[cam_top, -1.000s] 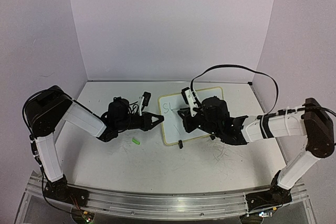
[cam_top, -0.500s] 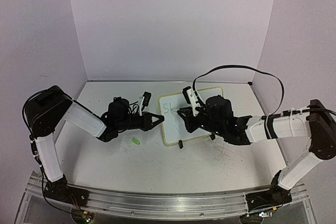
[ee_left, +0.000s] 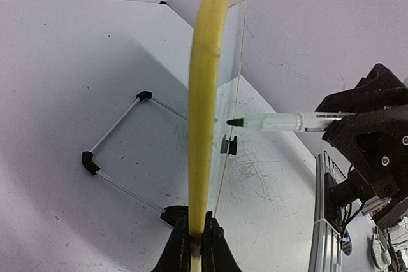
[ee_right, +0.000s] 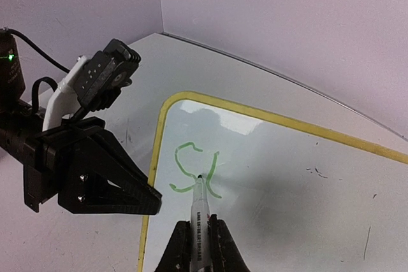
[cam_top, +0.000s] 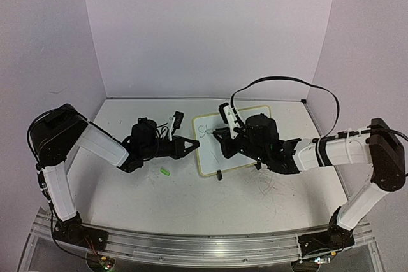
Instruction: Write a sentence on the whiteboard
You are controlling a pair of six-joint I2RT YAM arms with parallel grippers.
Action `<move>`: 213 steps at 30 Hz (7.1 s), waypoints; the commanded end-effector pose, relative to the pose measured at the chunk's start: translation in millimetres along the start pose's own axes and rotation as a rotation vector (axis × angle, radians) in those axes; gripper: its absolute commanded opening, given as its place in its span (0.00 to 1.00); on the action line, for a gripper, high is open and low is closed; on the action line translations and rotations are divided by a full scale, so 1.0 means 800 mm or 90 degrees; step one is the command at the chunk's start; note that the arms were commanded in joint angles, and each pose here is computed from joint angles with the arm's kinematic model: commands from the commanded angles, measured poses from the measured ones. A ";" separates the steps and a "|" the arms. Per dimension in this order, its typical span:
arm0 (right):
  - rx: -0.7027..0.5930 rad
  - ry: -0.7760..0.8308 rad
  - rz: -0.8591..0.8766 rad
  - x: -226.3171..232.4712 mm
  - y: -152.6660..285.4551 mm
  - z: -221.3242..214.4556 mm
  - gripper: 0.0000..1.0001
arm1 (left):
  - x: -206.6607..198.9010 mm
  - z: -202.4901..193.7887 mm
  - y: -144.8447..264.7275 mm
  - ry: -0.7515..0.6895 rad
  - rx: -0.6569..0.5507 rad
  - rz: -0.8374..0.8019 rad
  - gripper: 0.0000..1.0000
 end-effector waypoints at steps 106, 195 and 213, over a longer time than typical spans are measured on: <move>0.043 -0.034 -0.084 -0.028 0.013 -0.040 0.00 | -0.023 0.021 0.004 -0.022 -0.023 -0.021 0.00; -0.050 -0.062 -0.073 -0.040 0.018 0.022 0.00 | -0.026 0.023 0.005 -0.026 -0.023 -0.024 0.00; -0.036 -0.055 -0.100 -0.045 0.011 0.010 0.00 | -0.026 0.023 0.005 -0.025 -0.023 -0.024 0.00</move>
Point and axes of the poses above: each gripper's point midway between its finger pads, its own y axis back along the fingers, its own x axis along the line the jaws close on, z = x × y, the point moved 2 cm from there along y, back along the fingers, and after that the axes turned 10 degrees about y, right-handed, at the moved point
